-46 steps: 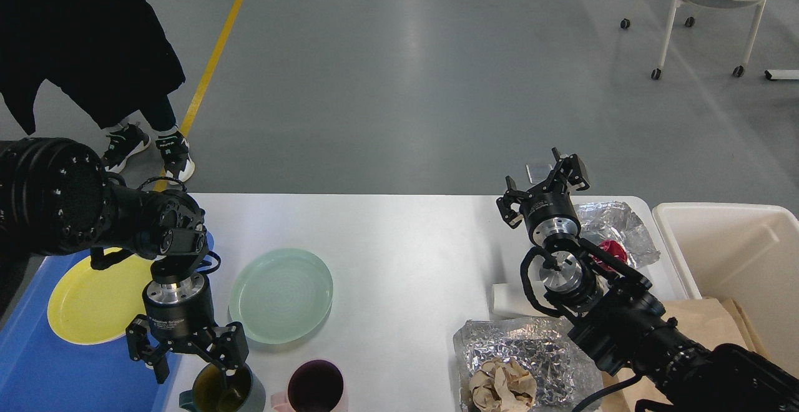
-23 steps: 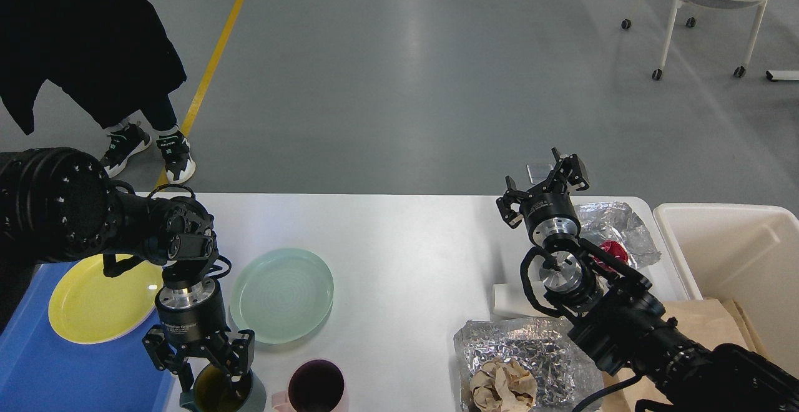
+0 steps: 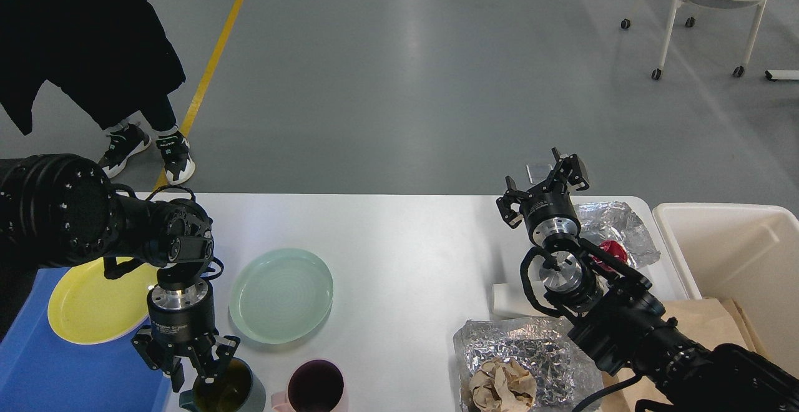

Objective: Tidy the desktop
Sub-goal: 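Close the left gripper around the olive-green cup, then lift the olive-green cup and carry it toward the blue tray corner, then lower the olive-green cup into the tray corner and open the left gripper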

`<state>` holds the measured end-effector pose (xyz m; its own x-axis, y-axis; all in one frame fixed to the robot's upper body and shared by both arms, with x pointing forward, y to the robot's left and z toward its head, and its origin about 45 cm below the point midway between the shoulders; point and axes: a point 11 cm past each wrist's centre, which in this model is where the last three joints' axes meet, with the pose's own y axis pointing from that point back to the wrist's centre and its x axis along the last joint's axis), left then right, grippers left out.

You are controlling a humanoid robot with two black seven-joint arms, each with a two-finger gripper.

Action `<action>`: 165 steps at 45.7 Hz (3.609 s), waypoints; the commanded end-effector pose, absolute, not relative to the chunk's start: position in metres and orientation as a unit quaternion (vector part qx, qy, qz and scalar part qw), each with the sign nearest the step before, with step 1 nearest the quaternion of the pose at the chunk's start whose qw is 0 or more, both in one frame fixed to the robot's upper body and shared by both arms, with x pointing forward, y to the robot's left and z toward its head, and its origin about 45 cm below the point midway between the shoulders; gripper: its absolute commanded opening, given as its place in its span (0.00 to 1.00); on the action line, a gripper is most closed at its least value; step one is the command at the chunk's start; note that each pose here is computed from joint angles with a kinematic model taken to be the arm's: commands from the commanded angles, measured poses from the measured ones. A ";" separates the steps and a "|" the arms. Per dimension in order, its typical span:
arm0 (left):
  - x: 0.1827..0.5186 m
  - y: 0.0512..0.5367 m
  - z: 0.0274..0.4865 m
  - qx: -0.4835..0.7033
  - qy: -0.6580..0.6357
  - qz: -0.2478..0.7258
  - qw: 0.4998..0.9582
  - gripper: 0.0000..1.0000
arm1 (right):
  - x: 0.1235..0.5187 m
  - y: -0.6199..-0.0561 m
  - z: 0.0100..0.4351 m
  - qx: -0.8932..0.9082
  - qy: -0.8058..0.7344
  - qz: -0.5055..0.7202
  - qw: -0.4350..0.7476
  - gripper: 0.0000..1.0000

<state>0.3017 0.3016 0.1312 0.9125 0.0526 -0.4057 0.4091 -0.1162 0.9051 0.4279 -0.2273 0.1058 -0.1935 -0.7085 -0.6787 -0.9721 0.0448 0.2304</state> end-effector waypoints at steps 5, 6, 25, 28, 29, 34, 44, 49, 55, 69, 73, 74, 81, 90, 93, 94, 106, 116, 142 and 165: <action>0.304 0.302 0.130 0.734 0.155 -0.134 0.648 0.14 | 0.428 -0.227 0.106 -0.604 0.696 0.336 0.196 1.00; 0.304 0.302 0.130 0.734 0.155 -0.134 0.647 0.11 | 0.428 -0.227 0.106 -0.604 0.696 0.336 0.196 1.00; 0.316 0.308 0.144 0.734 0.151 -0.110 0.652 0.00 | 0.428 -0.227 0.106 -0.604 0.696 0.336 0.196 1.00; 0.327 0.314 0.158 0.737 0.143 -0.090 0.654 0.00 | 0.428 -0.228 0.105 -0.604 0.696 0.336 0.196 1.00; 0.330 0.318 0.164 0.737 0.142 -0.083 0.655 0.00 | 0.428 -0.227 0.106 -0.604 0.696 0.336 0.196 1.00; 0.342 0.331 0.187 0.736 0.137 -0.050 0.661 0.00 | 0.428 -0.228 0.105 -0.604 0.696 0.336 0.196 1.00; 0.365 0.344 0.234 0.730 0.114 0.007 0.674 0.00 | 0.428 -0.227 0.106 -0.604 0.696 0.336 0.196 1.00; 0.371 0.373 0.262 0.715 0.118 0.064 0.686 0.00 | 0.428 -0.227 0.106 -0.604 0.696 0.336 0.196 1.00; 0.363 0.407 0.272 0.700 0.141 0.109 0.692 0.00 | 0.428 -0.227 0.106 -0.604 0.696 0.336 0.196 1.00; 0.317 0.495 0.262 0.673 0.220 0.198 0.677 0.00 | 0.428 -0.227 0.106 -0.604 0.696 0.336 0.196 1.00; 0.302 0.508 0.253 0.670 0.241 0.203 0.672 0.00 | 0.428 -0.227 0.106 -0.604 0.696 0.336 0.196 1.00; 0.299 0.509 0.250 0.670 0.246 0.202 0.670 0.00 | 0.428 -0.227 0.106 -0.604 0.696 0.336 0.196 1.00; 0.265 0.533 0.233 0.656 0.289 0.216 0.663 0.00 | 0.428 -0.227 0.106 -0.604 0.696 0.336 0.196 1.00; 0.230 0.563 0.216 0.660 0.327 0.228 0.636 0.00 | 0.428 -0.227 0.106 -0.604 0.696 0.336 0.196 1.00; 0.229 0.573 0.216 0.669 0.324 0.235 0.626 0.00 | 0.428 -0.227 0.106 -0.604 0.696 0.336 0.196 1.00; 0.229 0.576 0.216 0.672 0.324 0.237 0.622 0.00 | 0.428 -0.227 0.106 -0.604 0.696 0.336 0.196 1.00; 0.238 0.583 0.209 0.660 0.309 0.264 0.632 0.00 | 0.428 -0.227 0.106 -0.604 0.696 0.336 0.196 1.00; 0.230 0.573 0.184 0.641 0.324 0.256 0.646 0.00 | 0.428 -0.227 0.106 -0.604 0.696 0.336 0.196 1.00; 0.224 0.573 0.178 0.640 0.331 0.254 0.645 0.00 | 0.428 -0.227 0.106 -0.604 0.696 0.336 0.196 1.00; 0.218 0.562 0.159 0.637 0.343 0.234 0.650 0.00 | 0.428 -0.227 0.106 -0.604 0.696 0.336 0.196 1.00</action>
<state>0.2199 0.5655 0.1649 0.6542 0.7447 -0.1324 0.1196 0.0710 0.9903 0.4279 -0.2273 0.1058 -0.1936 -0.7085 -0.6787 -0.9720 0.0449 0.2305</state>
